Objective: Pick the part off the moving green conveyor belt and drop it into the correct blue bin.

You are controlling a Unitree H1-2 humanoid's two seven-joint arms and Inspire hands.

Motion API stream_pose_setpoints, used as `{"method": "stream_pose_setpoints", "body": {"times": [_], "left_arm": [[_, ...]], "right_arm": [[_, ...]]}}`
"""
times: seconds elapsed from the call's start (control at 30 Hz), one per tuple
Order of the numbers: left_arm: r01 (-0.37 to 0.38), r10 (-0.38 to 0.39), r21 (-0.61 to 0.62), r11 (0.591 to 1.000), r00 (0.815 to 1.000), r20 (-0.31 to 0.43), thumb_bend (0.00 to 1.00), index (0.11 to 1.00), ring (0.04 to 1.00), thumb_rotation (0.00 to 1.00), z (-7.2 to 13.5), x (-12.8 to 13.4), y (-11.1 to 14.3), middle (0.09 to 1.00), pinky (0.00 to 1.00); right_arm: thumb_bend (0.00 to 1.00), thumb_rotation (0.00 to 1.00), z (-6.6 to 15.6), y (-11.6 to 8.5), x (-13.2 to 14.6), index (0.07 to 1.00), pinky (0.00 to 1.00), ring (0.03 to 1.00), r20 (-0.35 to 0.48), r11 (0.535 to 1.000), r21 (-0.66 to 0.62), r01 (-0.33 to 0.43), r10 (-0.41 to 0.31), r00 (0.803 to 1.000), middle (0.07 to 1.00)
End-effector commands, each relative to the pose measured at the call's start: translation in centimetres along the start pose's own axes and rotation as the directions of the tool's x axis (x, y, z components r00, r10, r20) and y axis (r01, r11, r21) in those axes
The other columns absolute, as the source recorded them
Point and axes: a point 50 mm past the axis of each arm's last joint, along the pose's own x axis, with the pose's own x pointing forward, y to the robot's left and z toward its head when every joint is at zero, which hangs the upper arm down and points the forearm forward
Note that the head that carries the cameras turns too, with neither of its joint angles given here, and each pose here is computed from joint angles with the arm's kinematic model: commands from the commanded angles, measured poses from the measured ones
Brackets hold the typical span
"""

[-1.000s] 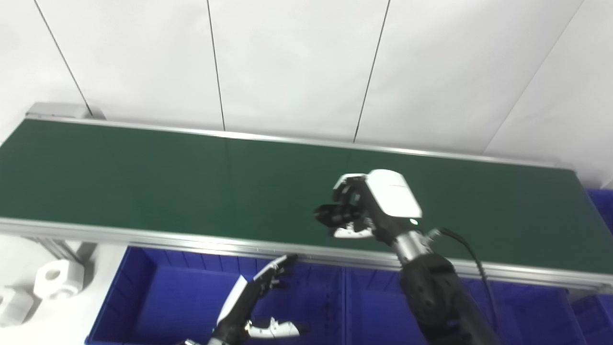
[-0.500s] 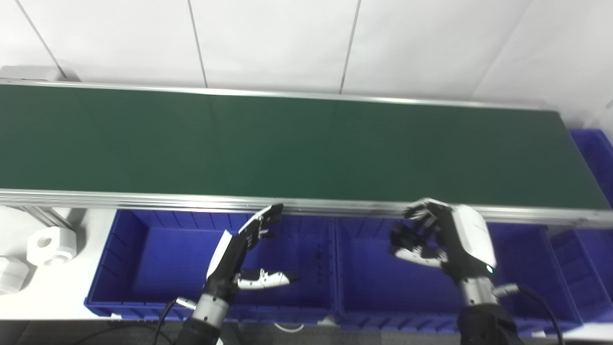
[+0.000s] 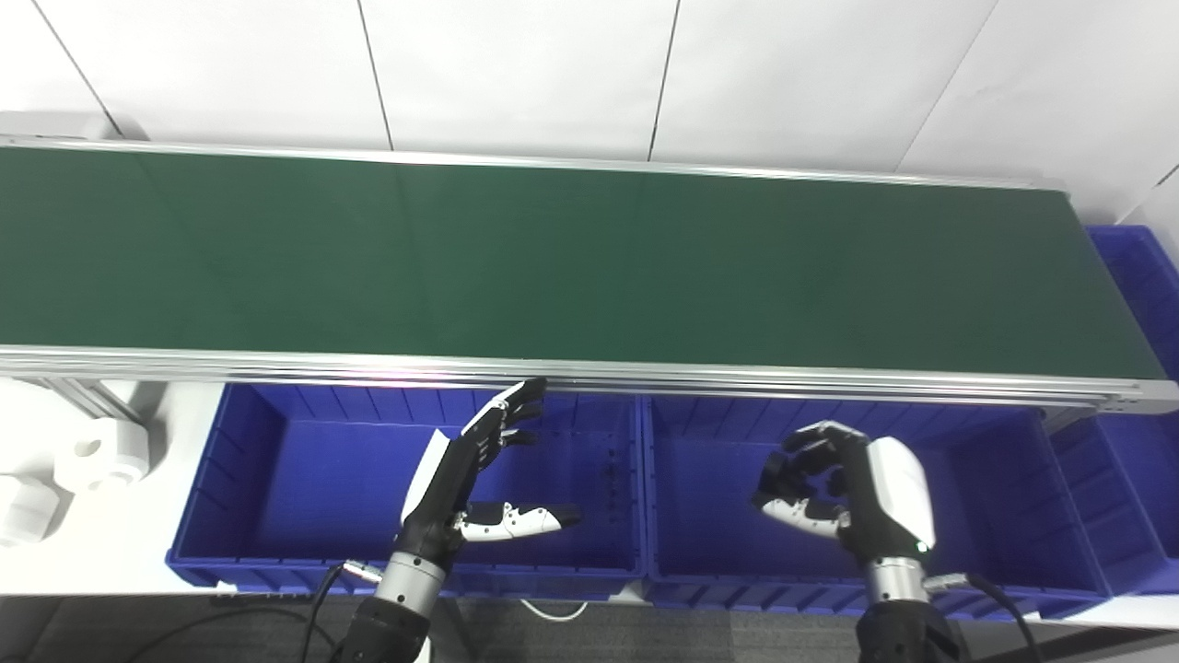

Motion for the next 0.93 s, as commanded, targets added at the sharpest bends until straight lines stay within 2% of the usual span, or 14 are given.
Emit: {"method": "stream_pose_setpoints", "body": {"times": [0.0, 0.03, 0.2, 0.4, 0.5, 0.53, 0.57, 0.63, 0.73, 0.8, 0.9], "left_arm": [[0.000, -0.001, 0.016, 1.000, 0.998, 0.057, 0.70, 0.857, 0.848, 0.24, 1.0, 0.7, 0.3, 0.884, 0.72], [0.000, -0.001, 0.011, 1.000, 0.999, 0.055, 0.70, 0.856, 0.849, 0.23, 0.9, 0.6, 0.4, 0.885, 0.73], [-0.005, 0.005, -0.004, 1.000, 0.998, 0.058, 0.71, 0.851, 0.851, 0.21, 0.6, 0.5, 0.4, 0.883, 0.73], [-0.007, 0.007, -0.005, 1.000, 0.998, 0.057, 0.70, 0.853, 0.849, 0.21, 0.5, 0.2, 0.6, 0.879, 0.73], [-0.012, 0.012, -0.001, 1.000, 0.999, 0.052, 0.70, 0.852, 0.850, 0.22, 0.2, -0.1, 0.5, 0.878, 0.72], [-0.011, 0.011, 0.002, 1.000, 0.999, 0.050, 0.70, 0.852, 0.849, 0.23, 0.2, -0.2, 0.5, 0.878, 0.72], [-0.011, 0.011, 0.005, 1.000, 0.999, 0.046, 0.70, 0.853, 0.849, 0.23, 0.1, -0.3, 0.5, 0.878, 0.72], [-0.014, 0.014, -0.003, 1.000, 0.999, 0.038, 0.70, 0.852, 0.849, 0.24, -0.1, -0.6, 0.4, 0.878, 0.72], [-0.015, 0.015, -0.004, 1.000, 0.999, 0.029, 0.70, 0.856, 0.852, 0.24, -0.3, -1.0, 0.2, 0.880, 0.72], [-0.022, 0.022, -0.018, 1.000, 1.000, 0.020, 0.71, 0.856, 0.851, 0.23, -0.5, -1.2, 0.0, 0.878, 0.73], [-0.028, 0.028, -0.028, 0.999, 1.000, 0.009, 0.71, 0.861, 0.855, 0.23, -0.8, -1.4, -0.1, 0.880, 0.75]], "right_arm": [[0.57, 0.52, 0.4, -0.4, 0.5, 0.922, 0.77, 0.874, 0.010, 1.000, 0.008, -0.020, 0.020, 1.000, 0.912], [0.60, 0.61, 0.4, -0.2, 0.7, 0.964, 0.82, 0.932, 0.014, 0.999, 0.020, -0.038, 0.038, 0.999, 0.959], [0.68, 0.73, 1.3, 0.3, 1.1, 0.999, 0.94, 0.998, 0.068, 0.997, 0.035, -0.069, 0.067, 0.995, 0.999], [0.71, 0.72, 4.1, 0.7, -0.3, 1.000, 0.94, 1.000, 0.182, 0.994, 0.104, -0.037, 0.017, 0.983, 1.000], [0.71, 0.73, 5.6, 1.1, -1.4, 1.000, 0.90, 0.988, 0.259, 0.990, 0.138, -0.043, 0.006, 0.966, 1.000], [0.74, 0.75, 6.0, 1.4, -1.8, 1.000, 0.89, 0.978, 0.299, 0.982, 0.179, -0.067, 0.011, 0.954, 1.000], [0.73, 0.72, 6.4, 1.8, -2.2, 1.000, 0.90, 0.984, 0.331, 0.966, 0.241, -0.090, 0.006, 0.943, 1.000], [0.77, 0.67, 6.6, 3.1, -2.5, 1.000, 0.90, 0.964, 0.375, 0.912, 0.384, -0.143, -0.012, 0.927, 0.999], [0.78, 0.63, 6.3, 4.7, -2.8, 1.000, 0.87, 0.943, 0.398, 0.837, 0.513, -0.189, -0.037, 0.917, 0.985], [0.79, 0.60, 5.8, 5.5, -3.0, 0.994, 0.88, 0.933, 0.393, 0.801, 0.561, -0.209, -0.036, 0.919, 0.972], [0.81, 0.58, 5.0, 6.2, -3.1, 0.980, 0.88, 0.908, 0.370, 0.782, 0.585, -0.215, -0.021, 0.929, 0.950]]}}
